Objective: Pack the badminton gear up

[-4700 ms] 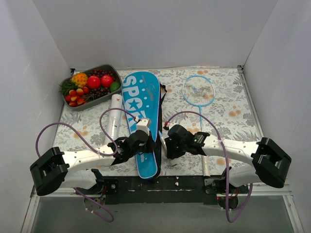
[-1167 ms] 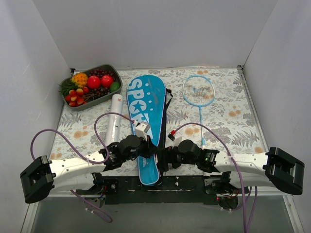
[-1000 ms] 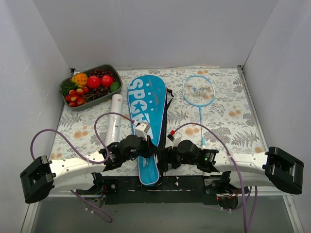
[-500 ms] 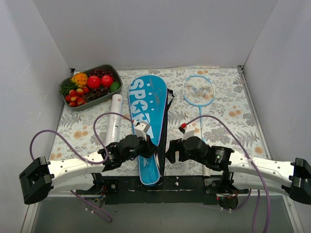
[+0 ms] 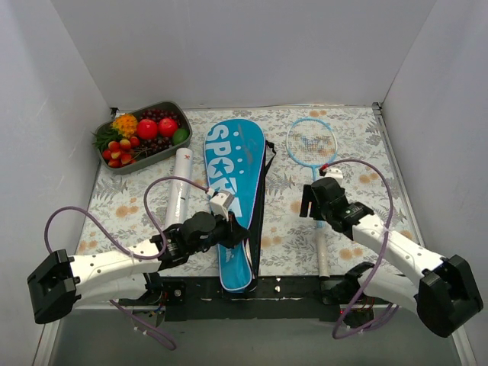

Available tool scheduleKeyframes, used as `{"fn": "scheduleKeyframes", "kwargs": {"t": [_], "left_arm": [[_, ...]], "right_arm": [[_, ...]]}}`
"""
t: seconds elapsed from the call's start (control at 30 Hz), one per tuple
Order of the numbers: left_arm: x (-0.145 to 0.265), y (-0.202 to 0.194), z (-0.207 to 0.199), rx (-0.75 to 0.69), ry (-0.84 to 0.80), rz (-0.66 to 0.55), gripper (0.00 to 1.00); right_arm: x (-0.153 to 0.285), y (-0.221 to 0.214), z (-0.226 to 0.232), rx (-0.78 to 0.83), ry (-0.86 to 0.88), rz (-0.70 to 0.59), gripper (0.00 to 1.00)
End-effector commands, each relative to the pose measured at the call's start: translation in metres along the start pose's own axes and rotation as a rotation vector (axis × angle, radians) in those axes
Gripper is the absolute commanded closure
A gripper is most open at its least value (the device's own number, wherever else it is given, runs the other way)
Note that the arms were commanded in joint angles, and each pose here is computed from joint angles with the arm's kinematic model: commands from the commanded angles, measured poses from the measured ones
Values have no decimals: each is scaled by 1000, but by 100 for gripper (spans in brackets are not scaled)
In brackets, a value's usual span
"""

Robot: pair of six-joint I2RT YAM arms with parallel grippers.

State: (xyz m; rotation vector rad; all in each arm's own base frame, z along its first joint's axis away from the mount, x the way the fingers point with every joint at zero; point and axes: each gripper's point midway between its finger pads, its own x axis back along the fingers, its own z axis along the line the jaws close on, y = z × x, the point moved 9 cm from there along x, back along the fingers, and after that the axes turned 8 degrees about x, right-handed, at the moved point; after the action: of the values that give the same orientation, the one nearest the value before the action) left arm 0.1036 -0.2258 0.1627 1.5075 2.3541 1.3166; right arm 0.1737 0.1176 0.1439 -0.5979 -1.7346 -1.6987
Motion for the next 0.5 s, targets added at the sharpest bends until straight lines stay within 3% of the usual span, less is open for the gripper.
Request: {"fn": "scheduleKeyframes", "kwargs": {"t": [0.0, 0.27, 0.47], "left_arm": [[7, 8, -13, -6, -95, -50, 100], [13, 7, -10, -6, -109, -64, 100], [13, 5, -9, -9, -113, -64, 100]], "right_arm": [[-15, 23, -11, 0, -2, -18, 19], [-54, 30, -21, -2, -66, 73, 21], [-69, 24, -20, 10, -77, 119, 36]]}}
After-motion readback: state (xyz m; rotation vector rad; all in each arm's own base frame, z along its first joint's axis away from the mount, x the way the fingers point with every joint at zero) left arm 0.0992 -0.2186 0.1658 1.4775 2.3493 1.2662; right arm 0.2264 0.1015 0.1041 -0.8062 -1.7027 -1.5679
